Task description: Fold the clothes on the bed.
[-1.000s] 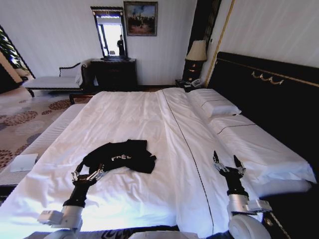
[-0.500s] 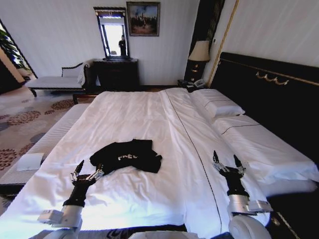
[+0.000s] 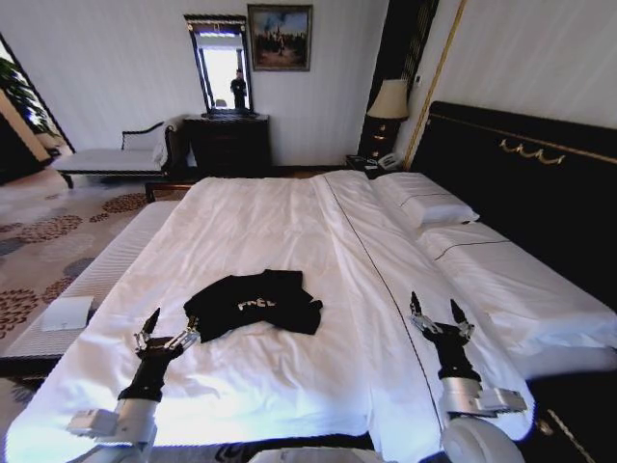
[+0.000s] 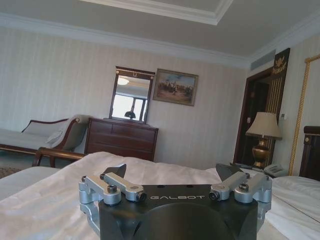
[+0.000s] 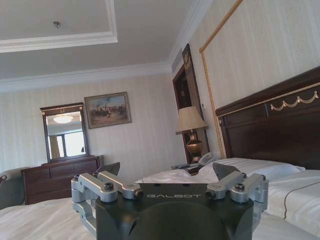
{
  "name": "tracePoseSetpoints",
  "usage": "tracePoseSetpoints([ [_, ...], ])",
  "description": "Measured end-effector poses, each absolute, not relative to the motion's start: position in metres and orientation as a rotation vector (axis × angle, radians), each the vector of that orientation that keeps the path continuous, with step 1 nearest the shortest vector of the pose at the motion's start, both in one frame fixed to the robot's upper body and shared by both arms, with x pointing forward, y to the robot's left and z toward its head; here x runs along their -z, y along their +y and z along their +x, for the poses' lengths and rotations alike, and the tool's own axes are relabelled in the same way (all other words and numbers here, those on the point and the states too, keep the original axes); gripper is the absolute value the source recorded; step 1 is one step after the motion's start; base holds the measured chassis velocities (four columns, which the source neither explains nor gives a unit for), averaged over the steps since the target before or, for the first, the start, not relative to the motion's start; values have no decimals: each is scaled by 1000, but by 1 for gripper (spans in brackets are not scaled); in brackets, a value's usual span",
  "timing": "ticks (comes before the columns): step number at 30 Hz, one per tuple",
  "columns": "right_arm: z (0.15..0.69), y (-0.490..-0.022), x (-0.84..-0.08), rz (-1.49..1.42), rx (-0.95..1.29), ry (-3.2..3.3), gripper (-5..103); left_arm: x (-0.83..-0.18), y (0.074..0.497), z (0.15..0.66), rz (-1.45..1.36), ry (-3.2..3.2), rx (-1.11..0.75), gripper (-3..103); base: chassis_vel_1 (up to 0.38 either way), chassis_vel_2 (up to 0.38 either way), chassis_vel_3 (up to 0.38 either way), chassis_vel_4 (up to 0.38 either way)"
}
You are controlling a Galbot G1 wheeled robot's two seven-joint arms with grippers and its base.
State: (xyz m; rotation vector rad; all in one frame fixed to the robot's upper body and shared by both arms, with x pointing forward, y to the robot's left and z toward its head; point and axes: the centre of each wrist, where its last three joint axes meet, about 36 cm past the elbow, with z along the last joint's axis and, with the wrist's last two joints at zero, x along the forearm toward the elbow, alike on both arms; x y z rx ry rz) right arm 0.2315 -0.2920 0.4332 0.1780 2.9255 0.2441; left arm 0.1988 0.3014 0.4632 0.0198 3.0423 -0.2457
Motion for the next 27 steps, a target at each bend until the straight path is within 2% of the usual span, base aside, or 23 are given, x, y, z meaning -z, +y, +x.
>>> tracePoseSetpoints([
  [27,237,-289,-423,167,-264,2938,100,-452,301,198,-37,3060,280,100,49,85,-43,-80],
])
